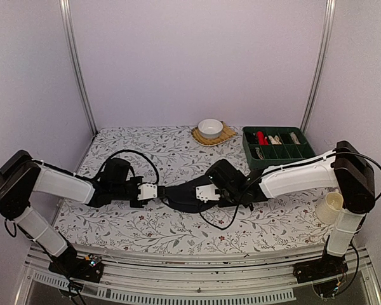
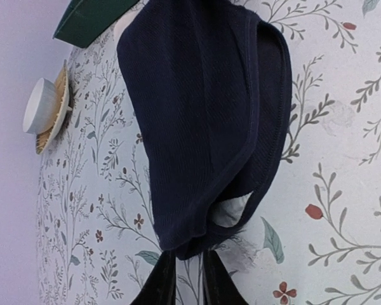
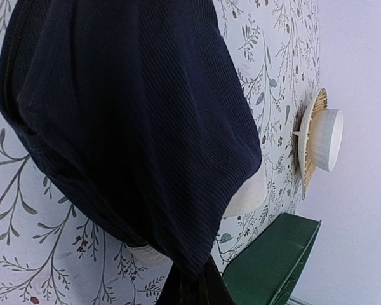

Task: Roll the underwear
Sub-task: Adjust the underwear at the center of the board.

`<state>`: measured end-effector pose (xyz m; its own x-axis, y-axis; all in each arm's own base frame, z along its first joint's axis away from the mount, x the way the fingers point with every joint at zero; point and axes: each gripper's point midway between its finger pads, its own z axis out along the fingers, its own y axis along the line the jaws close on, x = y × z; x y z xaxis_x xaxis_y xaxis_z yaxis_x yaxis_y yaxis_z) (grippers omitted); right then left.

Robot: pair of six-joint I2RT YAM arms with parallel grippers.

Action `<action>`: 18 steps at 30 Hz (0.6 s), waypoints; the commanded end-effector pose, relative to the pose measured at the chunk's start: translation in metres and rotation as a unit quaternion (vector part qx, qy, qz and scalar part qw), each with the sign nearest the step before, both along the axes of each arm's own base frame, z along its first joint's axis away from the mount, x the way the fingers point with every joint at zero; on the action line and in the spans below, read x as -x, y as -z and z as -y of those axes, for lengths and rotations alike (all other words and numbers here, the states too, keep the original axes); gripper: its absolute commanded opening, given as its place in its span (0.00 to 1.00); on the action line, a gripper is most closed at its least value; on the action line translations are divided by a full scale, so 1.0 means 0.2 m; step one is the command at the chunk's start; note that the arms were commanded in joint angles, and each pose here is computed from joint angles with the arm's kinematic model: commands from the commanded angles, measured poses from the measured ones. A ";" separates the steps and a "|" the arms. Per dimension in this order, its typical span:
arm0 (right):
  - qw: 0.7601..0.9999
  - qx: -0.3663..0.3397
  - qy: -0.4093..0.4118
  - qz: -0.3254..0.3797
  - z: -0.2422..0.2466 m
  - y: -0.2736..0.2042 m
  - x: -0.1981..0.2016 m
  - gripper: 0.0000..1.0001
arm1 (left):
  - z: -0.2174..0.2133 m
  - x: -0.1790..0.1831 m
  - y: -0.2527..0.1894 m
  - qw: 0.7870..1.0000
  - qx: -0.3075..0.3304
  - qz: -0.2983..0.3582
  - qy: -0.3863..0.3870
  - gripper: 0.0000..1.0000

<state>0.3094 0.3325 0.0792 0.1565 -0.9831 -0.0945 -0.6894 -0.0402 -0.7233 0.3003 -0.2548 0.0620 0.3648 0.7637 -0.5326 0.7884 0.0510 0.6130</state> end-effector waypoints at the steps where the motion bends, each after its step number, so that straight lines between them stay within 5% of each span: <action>1: 1.000 0.017 0.001 0.014 0.01 0.05 -0.02 0.02 | 0.00 0.07 0.04 0.999 -0.014 -0.040 0.029 0.19; 16: 0.999 0.047 0.005 -0.014 0.08 0.15 0.03 0.03 | 0.00 0.15 -0.03 0.997 -0.008 -0.048 0.052 0.19; 18: 0.999 0.048 0.010 -0.018 0.10 0.15 0.04 0.14 | 0.00 0.15 -0.04 0.997 -0.007 -0.049 0.052 0.19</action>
<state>0.3066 0.3230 0.0511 0.1614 -0.9867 -0.0187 -0.7023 -0.1015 -0.7046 0.2730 -0.2528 0.0638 0.3793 0.7449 -0.5489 0.8398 -0.0281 0.5422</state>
